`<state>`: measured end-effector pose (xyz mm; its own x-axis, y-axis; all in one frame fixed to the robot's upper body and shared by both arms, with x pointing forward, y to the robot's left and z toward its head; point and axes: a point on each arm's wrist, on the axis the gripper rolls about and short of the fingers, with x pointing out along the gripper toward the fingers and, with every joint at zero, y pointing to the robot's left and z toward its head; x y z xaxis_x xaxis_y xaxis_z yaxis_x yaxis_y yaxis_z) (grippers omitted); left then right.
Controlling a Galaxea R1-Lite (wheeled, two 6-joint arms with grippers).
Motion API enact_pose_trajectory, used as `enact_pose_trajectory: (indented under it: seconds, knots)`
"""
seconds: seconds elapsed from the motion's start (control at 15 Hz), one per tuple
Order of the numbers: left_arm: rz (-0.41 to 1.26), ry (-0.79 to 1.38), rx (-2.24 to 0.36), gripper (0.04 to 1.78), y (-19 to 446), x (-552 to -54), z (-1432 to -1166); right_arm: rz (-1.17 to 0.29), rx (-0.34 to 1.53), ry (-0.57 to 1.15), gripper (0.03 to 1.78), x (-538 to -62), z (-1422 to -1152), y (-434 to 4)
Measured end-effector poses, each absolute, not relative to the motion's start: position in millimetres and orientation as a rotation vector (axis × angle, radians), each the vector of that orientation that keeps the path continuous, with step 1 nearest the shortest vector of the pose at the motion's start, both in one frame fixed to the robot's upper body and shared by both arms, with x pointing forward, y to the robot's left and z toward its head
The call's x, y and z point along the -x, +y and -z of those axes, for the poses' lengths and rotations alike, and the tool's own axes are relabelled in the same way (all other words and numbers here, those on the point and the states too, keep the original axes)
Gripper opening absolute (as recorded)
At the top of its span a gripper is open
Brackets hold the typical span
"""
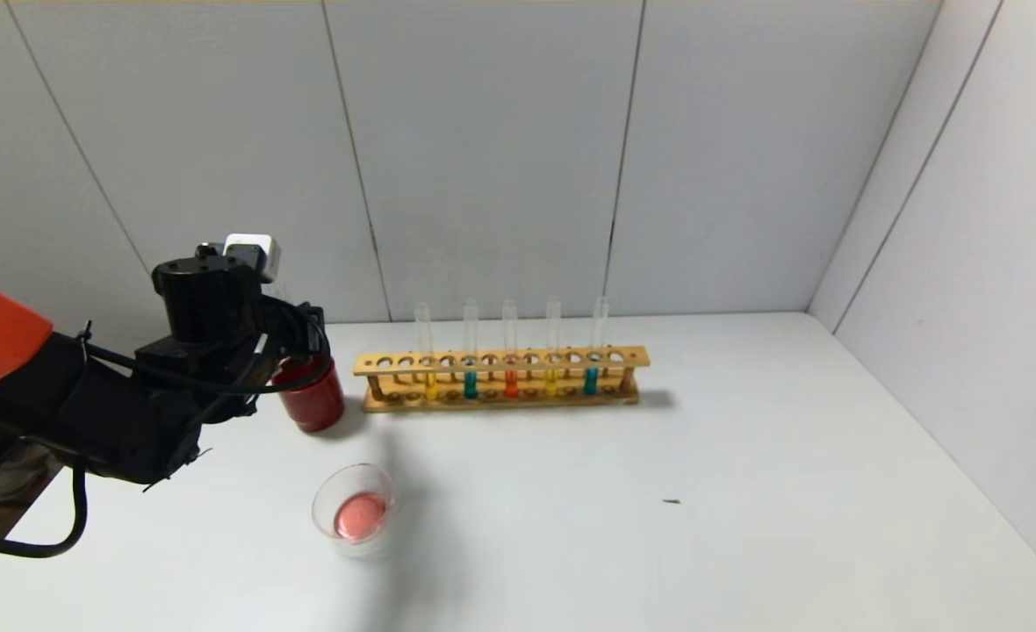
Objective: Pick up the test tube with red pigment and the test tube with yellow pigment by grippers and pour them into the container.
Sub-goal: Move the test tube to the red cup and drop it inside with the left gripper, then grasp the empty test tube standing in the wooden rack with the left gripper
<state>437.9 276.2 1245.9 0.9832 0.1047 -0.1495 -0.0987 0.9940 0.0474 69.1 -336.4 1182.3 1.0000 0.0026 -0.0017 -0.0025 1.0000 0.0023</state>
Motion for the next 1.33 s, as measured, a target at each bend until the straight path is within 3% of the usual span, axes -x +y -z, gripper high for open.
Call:
enact_pose_trajectory:
  seconds: [0.73, 0.93, 1.13, 1.33]
  knots:
    - [-0.121, 0.198, -0.036, 0.34, 302.0, -468.9, -1206.1, -0.002, -0.002, 0.002, 1.75, -69.1, -1182.3, -336.4]
    - [-0.126, 0.212, -0.038, 0.42, 303.3, -472.5, -1199.4, -0.002, -0.002, 0.002, 1.75, -69.1, -1182.3, -336.4]
    - [-0.126, 0.216, -0.038, 0.73, 303.1, -473.9, -1196.1, -0.002, -0.002, 0.002, 1.75, -69.1, -1182.3, -336.4]
    - [-0.128, 0.206, -0.041, 1.27, 303.3, -473.5, -1196.1, -0.002, -0.002, 0.002, 1.75, -69.1, -1182.3, -336.4]
